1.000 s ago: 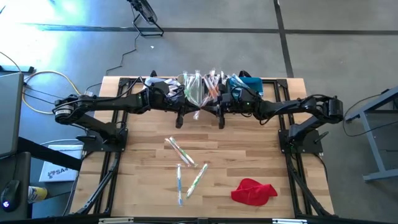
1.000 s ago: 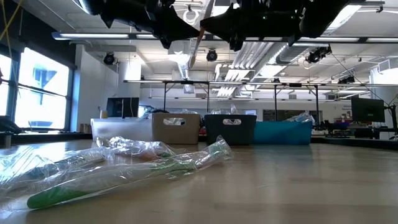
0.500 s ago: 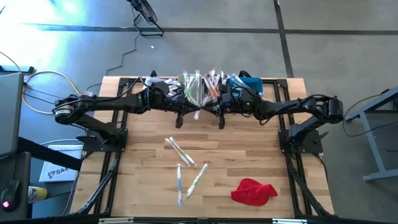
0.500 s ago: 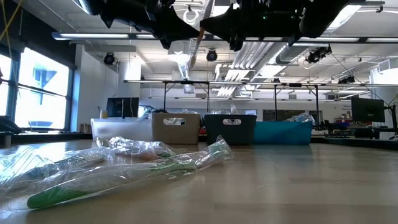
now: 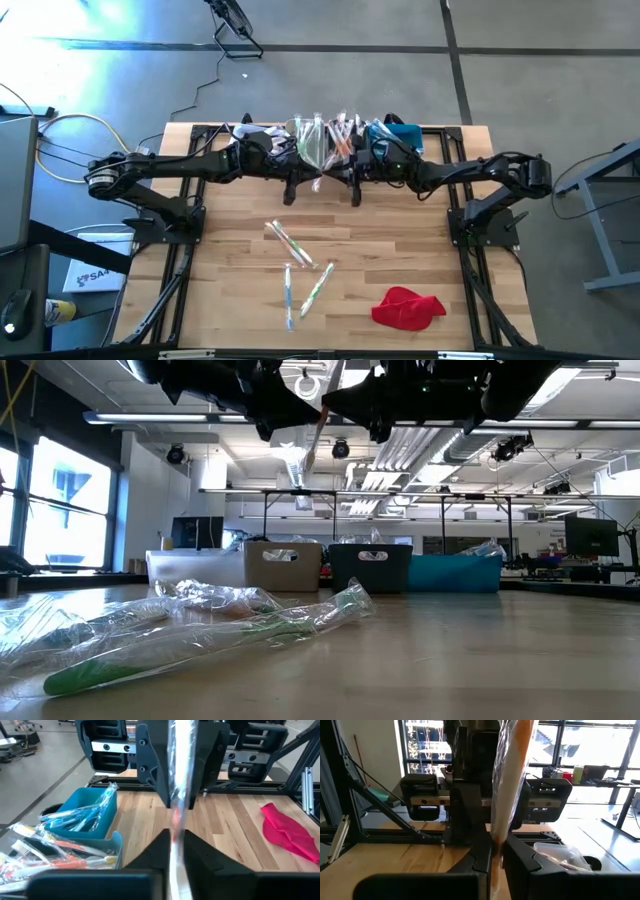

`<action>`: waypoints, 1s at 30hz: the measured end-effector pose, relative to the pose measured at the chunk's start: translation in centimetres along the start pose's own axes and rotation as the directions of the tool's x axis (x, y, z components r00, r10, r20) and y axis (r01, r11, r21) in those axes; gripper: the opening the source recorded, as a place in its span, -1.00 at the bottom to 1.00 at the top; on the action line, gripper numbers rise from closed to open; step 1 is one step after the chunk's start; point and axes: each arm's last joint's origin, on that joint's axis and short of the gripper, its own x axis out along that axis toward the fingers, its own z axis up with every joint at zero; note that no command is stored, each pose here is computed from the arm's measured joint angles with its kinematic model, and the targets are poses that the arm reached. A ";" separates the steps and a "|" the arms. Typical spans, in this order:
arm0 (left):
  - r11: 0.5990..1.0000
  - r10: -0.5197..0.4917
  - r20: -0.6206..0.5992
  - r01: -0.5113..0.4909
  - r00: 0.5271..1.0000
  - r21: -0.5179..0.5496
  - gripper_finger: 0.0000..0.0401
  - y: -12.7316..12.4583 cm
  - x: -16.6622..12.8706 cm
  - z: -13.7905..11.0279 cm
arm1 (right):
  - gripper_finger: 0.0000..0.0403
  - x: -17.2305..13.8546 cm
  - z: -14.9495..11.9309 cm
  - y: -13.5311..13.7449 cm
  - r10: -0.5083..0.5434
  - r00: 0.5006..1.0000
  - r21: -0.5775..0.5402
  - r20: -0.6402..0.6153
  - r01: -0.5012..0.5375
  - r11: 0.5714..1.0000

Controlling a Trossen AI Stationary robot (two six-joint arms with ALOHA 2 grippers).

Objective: Pick & Place Toothbrushes
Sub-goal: Put the orange toothbrush into the dark green bin

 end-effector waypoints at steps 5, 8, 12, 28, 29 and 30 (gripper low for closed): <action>1.000 0.002 -0.003 -0.002 1.000 0.012 -0.46 0.0 0.0 0.0 | -0.88 0.0 0.0 0.0 0.002 1.000 0.000 0.000 -0.002 1.000; 1.000 0.003 -0.003 -0.003 1.000 0.015 -0.32 0.0 0.0 0.0 | -0.88 0.0 0.0 0.0 0.002 1.000 0.000 0.000 -0.002 1.000; 1.000 0.003 -0.004 -0.003 1.000 0.008 -0.23 0.0 0.0 0.0 | -0.88 0.0 0.0 0.0 0.003 1.000 0.000 0.000 -0.003 1.000; 0.999 0.001 -0.027 0.000 1.000 0.035 -0.22 0.0 -0.1 -0.2 | -0.88 0.0 -0.2 -0.1 -0.029 0.999 0.042 -0.023 0.030 0.999; 0.999 0.003 -0.032 -0.001 0.999 0.047 -0.22 0.0 -0.3 -0.2 | -0.88 0.0 -0.3 -0.2 -0.034 0.999 0.043 -0.027 0.035 0.998; 0.998 0.005 -0.028 -0.004 1.000 0.057 -0.22 0.1 -0.5 0.0 | -0.88 -0.1 -0.2 -0.3 -0.040 0.999 0.044 -0.032 0.041 0.998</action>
